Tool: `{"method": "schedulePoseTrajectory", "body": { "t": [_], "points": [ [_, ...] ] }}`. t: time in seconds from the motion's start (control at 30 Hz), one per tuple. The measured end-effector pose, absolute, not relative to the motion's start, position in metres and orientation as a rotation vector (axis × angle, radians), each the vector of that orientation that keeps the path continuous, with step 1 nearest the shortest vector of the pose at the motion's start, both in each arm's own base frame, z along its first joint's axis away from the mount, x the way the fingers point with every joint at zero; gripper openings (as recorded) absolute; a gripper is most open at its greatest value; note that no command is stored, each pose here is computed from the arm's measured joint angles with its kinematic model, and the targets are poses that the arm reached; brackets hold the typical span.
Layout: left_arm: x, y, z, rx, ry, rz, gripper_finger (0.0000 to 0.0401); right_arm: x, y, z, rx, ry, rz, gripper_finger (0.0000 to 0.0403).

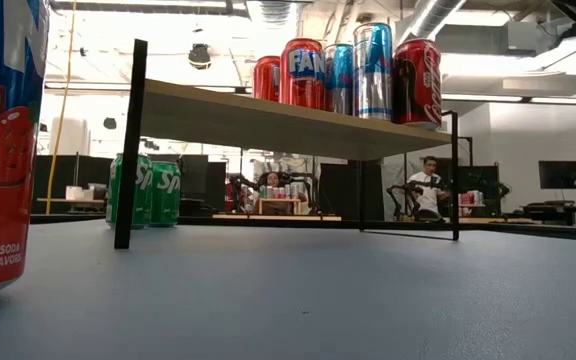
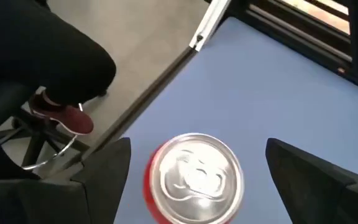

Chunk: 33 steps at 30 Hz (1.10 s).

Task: Place canned beverage on shelf
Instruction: Put the red soda can on the shelf aligned with the other red soda cans

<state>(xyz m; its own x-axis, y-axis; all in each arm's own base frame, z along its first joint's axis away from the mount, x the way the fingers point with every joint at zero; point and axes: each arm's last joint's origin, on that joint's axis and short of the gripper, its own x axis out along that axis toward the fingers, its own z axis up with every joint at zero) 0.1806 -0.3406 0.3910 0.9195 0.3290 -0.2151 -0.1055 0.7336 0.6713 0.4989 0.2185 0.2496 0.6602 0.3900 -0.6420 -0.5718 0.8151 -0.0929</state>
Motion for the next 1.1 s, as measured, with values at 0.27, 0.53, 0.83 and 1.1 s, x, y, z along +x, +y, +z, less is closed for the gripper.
{"method": "schedulePoseTrajectory", "body": {
  "t": [0.27,0.53,0.83,1.1],
  "points": [
    [0.181,-0.34,0.391,0.711,0.335,0.243,0.0361,0.502,0.211,0.246,-0.239,0.688,0.545,0.0358],
    [0.181,-0.341,0.39,0.707,0.349,0.231,0.0361,0.503,0.208,0.245,-0.237,0.692,0.553,0.0358],
    [0.181,-0.341,0.39,0.699,0.354,0.227,0.0361,0.504,0.21,0.237,-0.199,0.712,0.587,0.0343],
    [0.181,-0.341,0.39,0.693,0.356,0.226,0.0361,0.504,0.209,0.236,-0.184,0.722,0.587,0.0327]
  ]
}}
